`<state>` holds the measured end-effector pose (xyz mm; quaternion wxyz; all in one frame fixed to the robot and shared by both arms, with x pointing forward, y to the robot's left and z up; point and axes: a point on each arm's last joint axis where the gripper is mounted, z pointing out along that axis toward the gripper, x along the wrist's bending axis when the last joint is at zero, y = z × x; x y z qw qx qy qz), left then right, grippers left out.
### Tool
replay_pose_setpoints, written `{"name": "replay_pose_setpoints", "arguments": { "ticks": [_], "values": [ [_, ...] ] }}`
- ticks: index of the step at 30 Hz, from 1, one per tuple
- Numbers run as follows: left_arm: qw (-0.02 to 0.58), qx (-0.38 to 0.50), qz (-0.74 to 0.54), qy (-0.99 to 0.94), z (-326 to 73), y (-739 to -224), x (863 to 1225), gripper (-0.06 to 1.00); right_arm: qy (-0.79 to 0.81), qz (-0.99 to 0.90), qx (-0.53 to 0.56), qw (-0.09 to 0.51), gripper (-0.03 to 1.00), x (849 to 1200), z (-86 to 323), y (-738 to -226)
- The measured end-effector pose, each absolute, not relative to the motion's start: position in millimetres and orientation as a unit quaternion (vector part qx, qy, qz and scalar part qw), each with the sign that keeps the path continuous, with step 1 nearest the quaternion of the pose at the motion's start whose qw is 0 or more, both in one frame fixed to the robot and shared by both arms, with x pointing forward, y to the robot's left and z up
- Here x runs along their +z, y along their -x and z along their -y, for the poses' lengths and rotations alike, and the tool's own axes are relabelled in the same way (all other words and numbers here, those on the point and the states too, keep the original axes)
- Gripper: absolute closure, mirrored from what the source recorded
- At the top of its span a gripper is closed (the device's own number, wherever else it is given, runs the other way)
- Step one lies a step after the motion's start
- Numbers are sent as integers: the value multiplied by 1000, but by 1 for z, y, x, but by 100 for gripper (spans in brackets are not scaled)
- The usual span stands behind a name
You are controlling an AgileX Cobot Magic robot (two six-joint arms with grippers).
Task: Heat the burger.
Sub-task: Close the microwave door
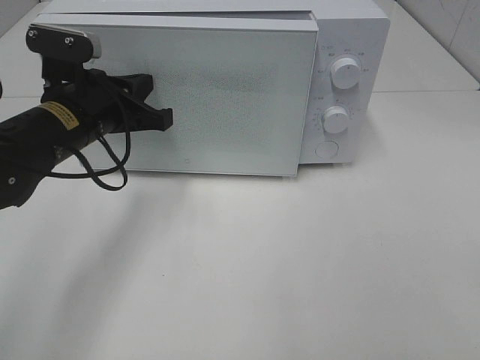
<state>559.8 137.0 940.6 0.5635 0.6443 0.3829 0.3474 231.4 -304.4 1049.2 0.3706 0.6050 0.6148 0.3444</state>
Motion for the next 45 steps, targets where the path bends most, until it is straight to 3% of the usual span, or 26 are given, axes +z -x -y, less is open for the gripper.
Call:
{"name": "replay_pose_setpoints", "arguments": {
  "ticks": [45],
  "values": [
    [570, 352, -303, -677, -94, -587, 941, 94, -605, -615, 344, 371, 21, 1049, 304, -231]
  ]
}}
